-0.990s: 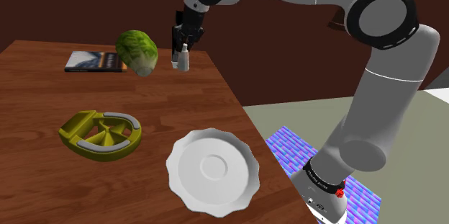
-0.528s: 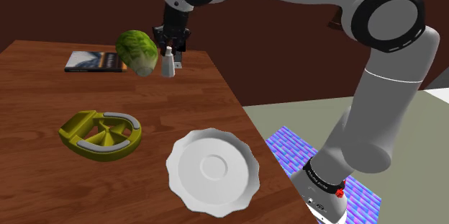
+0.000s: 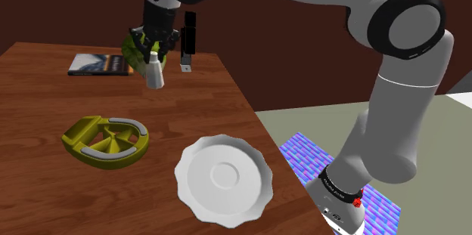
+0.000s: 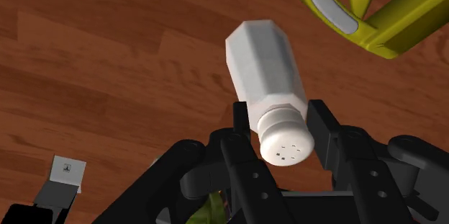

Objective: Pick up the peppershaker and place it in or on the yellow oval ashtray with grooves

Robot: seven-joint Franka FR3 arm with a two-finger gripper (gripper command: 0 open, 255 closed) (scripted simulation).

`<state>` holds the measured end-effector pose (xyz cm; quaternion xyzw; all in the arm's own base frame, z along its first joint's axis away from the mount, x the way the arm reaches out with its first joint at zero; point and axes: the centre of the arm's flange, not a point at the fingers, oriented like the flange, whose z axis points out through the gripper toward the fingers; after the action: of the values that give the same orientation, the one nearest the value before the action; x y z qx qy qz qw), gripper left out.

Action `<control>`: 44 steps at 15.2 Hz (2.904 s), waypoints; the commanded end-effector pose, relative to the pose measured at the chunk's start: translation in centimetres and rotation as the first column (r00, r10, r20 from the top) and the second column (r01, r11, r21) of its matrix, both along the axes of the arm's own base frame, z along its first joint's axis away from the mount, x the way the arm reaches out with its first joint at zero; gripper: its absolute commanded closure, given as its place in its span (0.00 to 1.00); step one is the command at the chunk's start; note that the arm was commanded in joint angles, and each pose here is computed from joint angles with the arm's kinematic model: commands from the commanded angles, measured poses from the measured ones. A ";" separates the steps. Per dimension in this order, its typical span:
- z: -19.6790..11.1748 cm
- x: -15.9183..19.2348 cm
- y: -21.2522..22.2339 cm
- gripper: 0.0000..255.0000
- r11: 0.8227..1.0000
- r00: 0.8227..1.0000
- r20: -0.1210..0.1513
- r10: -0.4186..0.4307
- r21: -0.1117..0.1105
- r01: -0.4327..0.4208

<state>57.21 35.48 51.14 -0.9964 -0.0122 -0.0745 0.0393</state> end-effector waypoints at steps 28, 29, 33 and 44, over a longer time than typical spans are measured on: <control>-7.4 -5.3 15.8 1.00 1.000 1.000 -0.001 -0.002 0.000 0.002; -7.9 -5.3 15.8 1.00 1.000 1.000 -0.001 -0.002 0.000 0.002; -9.5 -5.3 15.8 1.00 1.000 1.000 -0.001 -0.002 0.000 0.002; -9.5 -5.3 15.8 0.00 1.000 1.000 -0.001 -0.002 0.000 0.002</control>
<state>51.93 51.30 41.59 -0.9964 -0.0113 -0.0741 0.0390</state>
